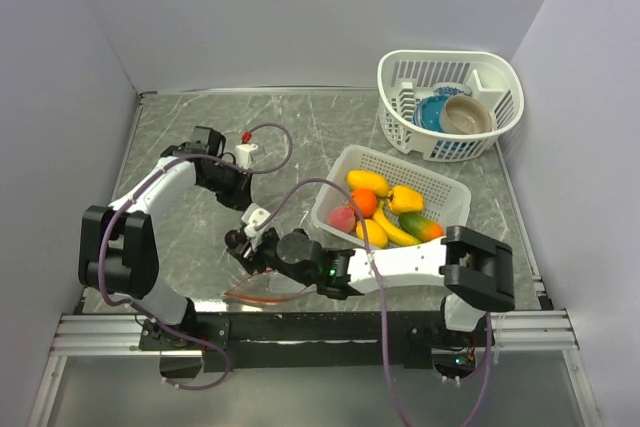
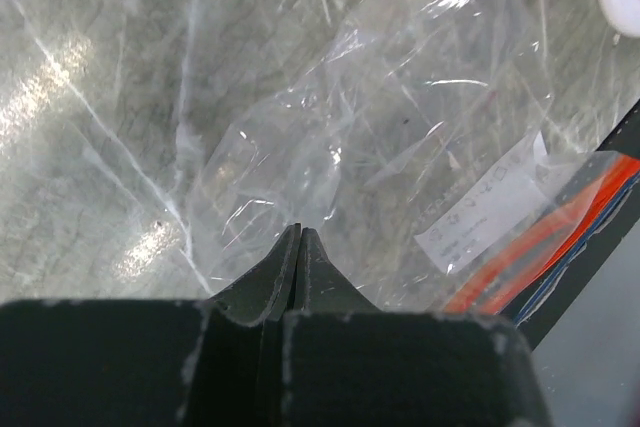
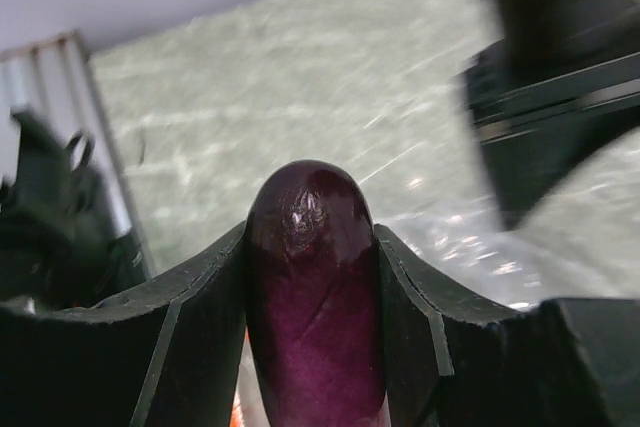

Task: Open the zip-top bag and remove the fake food

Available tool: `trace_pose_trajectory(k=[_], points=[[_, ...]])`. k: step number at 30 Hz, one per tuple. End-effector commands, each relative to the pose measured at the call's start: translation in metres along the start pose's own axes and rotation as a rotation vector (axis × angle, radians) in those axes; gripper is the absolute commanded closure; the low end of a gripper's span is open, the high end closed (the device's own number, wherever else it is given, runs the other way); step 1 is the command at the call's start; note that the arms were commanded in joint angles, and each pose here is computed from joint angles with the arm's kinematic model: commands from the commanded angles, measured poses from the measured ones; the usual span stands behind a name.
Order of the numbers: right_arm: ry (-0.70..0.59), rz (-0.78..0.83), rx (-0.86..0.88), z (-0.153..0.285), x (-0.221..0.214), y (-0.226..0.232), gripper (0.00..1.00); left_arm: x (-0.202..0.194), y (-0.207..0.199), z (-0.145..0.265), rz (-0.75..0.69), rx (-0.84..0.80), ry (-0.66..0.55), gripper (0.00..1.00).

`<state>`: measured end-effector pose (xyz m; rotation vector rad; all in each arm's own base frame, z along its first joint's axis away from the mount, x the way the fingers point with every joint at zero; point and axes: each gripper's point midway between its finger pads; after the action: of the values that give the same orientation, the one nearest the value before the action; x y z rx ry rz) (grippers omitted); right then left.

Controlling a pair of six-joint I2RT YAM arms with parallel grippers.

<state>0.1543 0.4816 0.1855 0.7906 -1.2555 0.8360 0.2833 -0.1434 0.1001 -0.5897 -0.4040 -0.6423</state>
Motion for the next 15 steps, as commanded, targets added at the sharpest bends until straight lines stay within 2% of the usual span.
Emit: trace_pose_trajectory(k=[1, 2, 4, 6, 7, 9, 10, 15], points=[[-0.343, -0.040, -0.214, 0.038, 0.127, -0.040, 0.94, -0.006, 0.002, 0.001, -0.029, 0.004, 0.013, 0.99], [-0.365, -0.047, -0.283, 0.048, 0.137, -0.054, 1.00, -0.005, 0.003, 0.001, -0.029, 0.007, 0.013, 0.99], [-0.449, -0.087, -0.460, 0.086, 0.165, -0.098, 1.00, -0.007, 0.002, 0.001, -0.030, 0.002, 0.016, 0.99], [-0.457, -0.123, -0.547, 0.116, 0.169, -0.131, 1.00, -0.008, 0.000, 0.001, -0.037, -0.008, 0.012, 0.99], [-0.442, -0.141, -0.628, 0.127, 0.165, -0.163, 1.00, -0.011, 0.000, -0.001, -0.034, -0.014, 0.017, 0.99], [-0.375, -0.220, -0.694, 0.145, 0.143, -0.195, 1.00, -0.017, -0.002, -0.007, -0.038, -0.027, 0.037, 0.99], [-0.365, -0.239, -0.776, 0.159, 0.134, -0.226, 1.00, -0.022, -0.003, -0.010, -0.040, -0.032, 0.055, 0.99], [-0.209, -0.310, -0.953, 0.189, 0.064, -0.272, 1.00, -0.046, 0.009, -0.029, -0.057, 0.003, 0.123, 0.99]])
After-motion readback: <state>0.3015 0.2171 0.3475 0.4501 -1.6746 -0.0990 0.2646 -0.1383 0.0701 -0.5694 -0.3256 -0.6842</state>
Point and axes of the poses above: each gripper's point midway between its finger pads, its own z axis back along the fingers, its own y axis along the line the jaws close on, x = y × z, and after that the axes turned 2 degrees about -z, right-handed
